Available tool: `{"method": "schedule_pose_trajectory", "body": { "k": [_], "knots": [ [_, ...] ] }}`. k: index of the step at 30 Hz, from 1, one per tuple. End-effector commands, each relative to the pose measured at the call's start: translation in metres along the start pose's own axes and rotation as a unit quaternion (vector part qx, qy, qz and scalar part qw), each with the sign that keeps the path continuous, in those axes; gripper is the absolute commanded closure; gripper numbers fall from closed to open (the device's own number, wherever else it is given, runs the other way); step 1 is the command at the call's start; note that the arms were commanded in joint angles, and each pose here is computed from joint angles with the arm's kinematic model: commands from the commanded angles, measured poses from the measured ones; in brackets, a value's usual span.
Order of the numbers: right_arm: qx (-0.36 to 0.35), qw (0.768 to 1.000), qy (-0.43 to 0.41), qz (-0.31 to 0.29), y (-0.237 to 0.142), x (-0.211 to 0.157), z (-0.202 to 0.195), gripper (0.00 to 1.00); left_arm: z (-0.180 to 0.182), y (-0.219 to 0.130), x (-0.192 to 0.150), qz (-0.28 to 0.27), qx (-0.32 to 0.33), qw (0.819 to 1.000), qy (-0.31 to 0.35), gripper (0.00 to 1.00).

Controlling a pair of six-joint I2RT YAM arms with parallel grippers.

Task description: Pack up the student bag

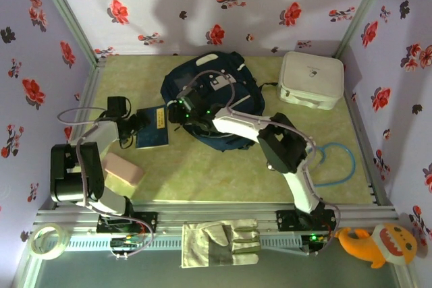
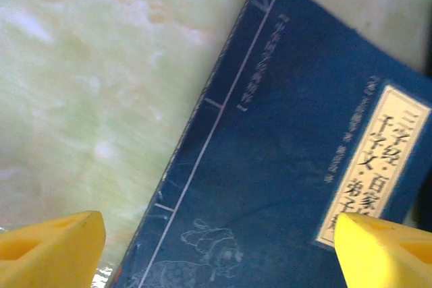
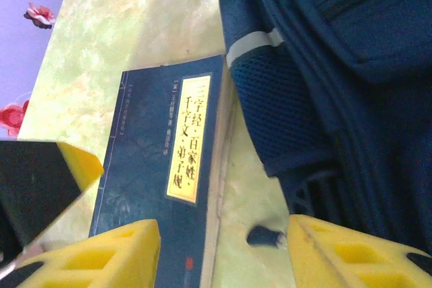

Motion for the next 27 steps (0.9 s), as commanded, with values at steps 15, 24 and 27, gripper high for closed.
{"method": "schedule_pose_trajectory", "body": {
  "k": [15,24,27],
  "knots": [
    [0.003,0.993,-0.044,0.108,0.075,-0.033,0.012,0.75,0.010,0.018,-0.010,0.032,0.012,0.999,0.018,0.26],
    [-0.027,0.991,-0.036,0.127,0.088,-0.046,-0.003,0.82,0.003,0.015,-0.013,0.047,-0.021,0.999,0.016,0.29],
    [-0.032,0.990,-0.033,0.130,0.090,-0.049,-0.007,0.82,-0.005,0.010,-0.013,0.058,-0.052,0.997,0.014,0.30]
  ]
}}
Point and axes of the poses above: each hand's point on the last joint's axis, 136 mm out from that joint toward the fingers, its own y axis out along the fingers, its own z axis along the line the jaws close on, x = y × z, the point moved 7 cm from there along -y, back along the fingers, and after that the axes turned 2 degrees about y, right-handed, at the moved point
